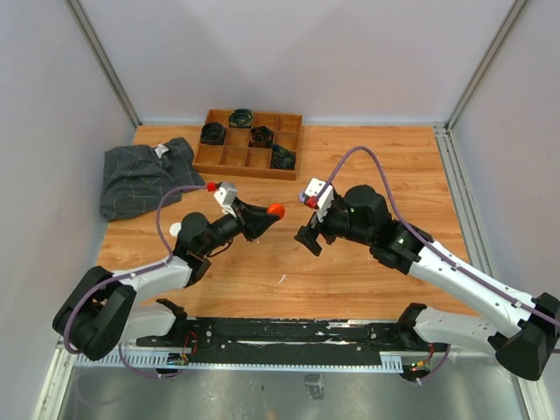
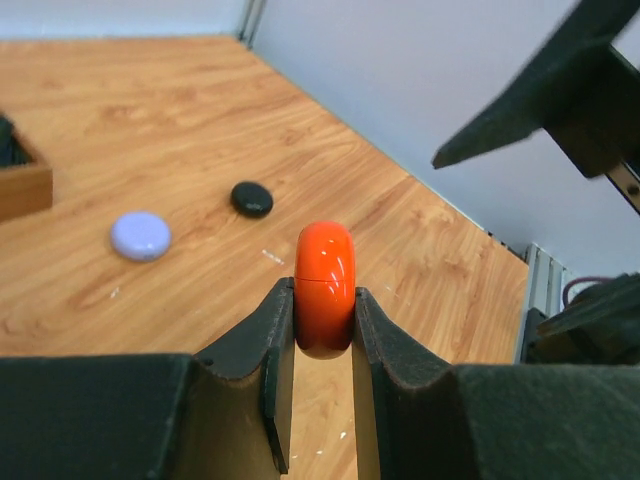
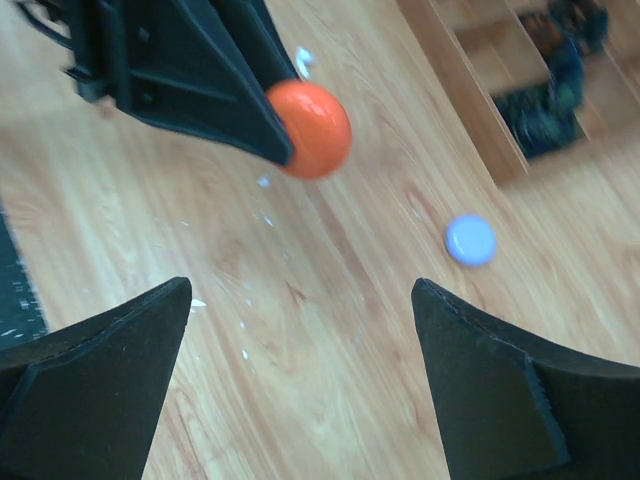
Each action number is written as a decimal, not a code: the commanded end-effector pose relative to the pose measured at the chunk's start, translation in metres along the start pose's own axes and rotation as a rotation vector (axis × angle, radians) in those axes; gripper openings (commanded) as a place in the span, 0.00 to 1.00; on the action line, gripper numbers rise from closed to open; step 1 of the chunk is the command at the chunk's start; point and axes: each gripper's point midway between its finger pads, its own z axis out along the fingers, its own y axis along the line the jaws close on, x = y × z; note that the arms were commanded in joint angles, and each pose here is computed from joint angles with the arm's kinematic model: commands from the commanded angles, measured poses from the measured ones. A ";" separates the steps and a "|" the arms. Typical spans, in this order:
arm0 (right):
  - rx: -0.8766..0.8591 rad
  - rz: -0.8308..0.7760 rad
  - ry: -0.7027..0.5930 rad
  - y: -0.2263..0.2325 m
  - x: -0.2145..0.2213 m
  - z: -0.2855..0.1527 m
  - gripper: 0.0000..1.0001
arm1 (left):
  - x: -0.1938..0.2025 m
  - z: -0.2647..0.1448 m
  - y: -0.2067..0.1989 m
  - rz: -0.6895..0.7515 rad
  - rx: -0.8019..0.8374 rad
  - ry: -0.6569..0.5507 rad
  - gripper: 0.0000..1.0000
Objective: Insert the wireless bluetooth earbuds into the charging case
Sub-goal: Close the charging case, then place the charging case at the center of the board, then pick up the charging case at the center of the board.
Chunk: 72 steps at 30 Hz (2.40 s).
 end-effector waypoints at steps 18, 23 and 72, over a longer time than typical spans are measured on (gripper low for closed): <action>0.495 0.256 0.127 -0.069 0.078 -0.023 0.94 | 0.113 0.080 0.083 -0.631 -0.304 0.404 0.09; 0.500 0.267 0.133 -0.072 0.084 -0.024 0.94 | 0.132 0.094 0.102 -0.667 -0.354 0.435 0.18; 0.782 0.705 0.465 -0.205 0.203 0.000 0.85 | 0.025 -0.047 0.126 -0.034 -0.814 0.300 0.96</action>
